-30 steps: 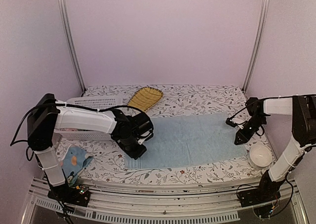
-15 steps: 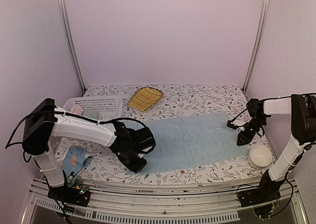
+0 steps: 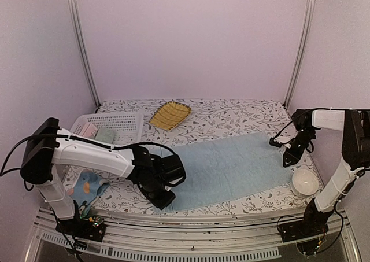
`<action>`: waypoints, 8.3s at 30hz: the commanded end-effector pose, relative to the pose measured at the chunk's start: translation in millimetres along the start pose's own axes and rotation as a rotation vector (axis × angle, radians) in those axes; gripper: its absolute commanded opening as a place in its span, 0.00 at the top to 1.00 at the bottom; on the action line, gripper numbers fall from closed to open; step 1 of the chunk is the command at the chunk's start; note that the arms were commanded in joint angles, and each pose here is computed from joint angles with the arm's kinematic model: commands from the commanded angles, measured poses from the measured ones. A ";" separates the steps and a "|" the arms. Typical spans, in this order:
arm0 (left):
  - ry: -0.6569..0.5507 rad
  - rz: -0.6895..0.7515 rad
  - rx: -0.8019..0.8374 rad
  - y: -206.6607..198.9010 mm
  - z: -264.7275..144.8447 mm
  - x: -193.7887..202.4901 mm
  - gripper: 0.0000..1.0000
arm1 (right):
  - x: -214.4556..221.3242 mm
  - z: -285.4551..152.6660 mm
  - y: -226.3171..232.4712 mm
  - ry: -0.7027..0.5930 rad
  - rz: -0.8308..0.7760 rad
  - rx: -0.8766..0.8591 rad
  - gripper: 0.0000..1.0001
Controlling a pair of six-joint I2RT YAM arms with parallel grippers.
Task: Roll the towels
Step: Adjust the towel at the center of the board, then pick up the towel from the center of the board, then fold the towel at the center of the board.
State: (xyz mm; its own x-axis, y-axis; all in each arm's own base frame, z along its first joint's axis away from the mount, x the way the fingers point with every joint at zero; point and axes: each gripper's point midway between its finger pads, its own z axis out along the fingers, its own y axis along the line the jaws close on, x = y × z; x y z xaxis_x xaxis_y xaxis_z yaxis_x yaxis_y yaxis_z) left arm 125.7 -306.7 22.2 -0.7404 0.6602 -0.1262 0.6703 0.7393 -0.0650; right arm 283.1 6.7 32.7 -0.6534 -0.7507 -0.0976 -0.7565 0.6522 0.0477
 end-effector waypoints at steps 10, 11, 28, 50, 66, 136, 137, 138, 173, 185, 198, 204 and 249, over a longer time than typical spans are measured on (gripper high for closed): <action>-0.431 -0.340 0.012 60.7 -64.7 -89.7 0.47 | -120.3 -82.7 -80.1 -0.416 0.171 0.000 0.67; -0.457 -0.357 0.021 62.5 -64.8 -94.1 0.45 | -125.3 -80.1 -86.3 -0.427 0.201 -0.009 0.67; -0.501 -0.444 0.049 74.4 -46.4 -129.2 0.44 | -168.5 -5.2 -136.6 -0.450 0.393 -0.120 0.65; -0.484 -0.413 0.059 70.6 -37.6 -123.6 0.46 | -188.0 40.6 -137.4 -0.363 0.397 -0.095 0.67; -0.472 -0.410 0.043 73.0 -30.3 -120.1 0.46 | -176.6 30.2 -145.2 -0.324 0.427 -0.009 0.69; -0.465 -0.723 -0.042 242.8 14.5 -228.0 0.62 | -152.1 10.9 -194.5 -0.385 0.479 0.154 0.97; -0.462 -0.719 -0.037 242.1 16.7 -228.9 0.63 | -152.2 11.6 -194.0 -0.384 0.479 0.153 0.97; -0.465 -0.711 -0.031 241.4 17.9 -230.7 0.64 | -151.8 12.1 -193.7 -0.383 0.479 0.152 0.97; -0.766 -0.577 -0.235 270.7 -103.8 -237.8 1.00 | -192.1 -71.3 -217.7 -0.622 0.419 0.163 0.98; -0.811 -0.543 -0.260 276.6 -131.4 -230.4 1.00 | -187.1 -107.2 -220.2 -0.735 0.385 0.168 0.98; -0.799 -0.527 -0.225 270.9 -125.8 -219.0 1.00 | -194.7 -99.2 -213.4 -0.775 0.343 0.085 0.98; -0.794 -0.494 -0.173 259.6 -124.6 -213.5 1.00 | -175.6 -93.5 -203.6 -0.751 0.322 0.112 0.98; -0.508 -0.093 0.041 142.0 -56.4 -137.5 1.00 | -63.9 -51.2 -120.0 -0.616 0.375 0.082 0.98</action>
State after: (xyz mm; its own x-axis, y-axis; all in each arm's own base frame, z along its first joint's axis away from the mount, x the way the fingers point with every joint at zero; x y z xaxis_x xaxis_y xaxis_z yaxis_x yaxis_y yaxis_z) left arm 329.2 -290.9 98.0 -0.6848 0.3880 -0.6168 0.6004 0.7801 -0.1759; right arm 417.1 -28.3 73.5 -0.7455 -0.2772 -0.6062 -0.4494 0.8807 0.1500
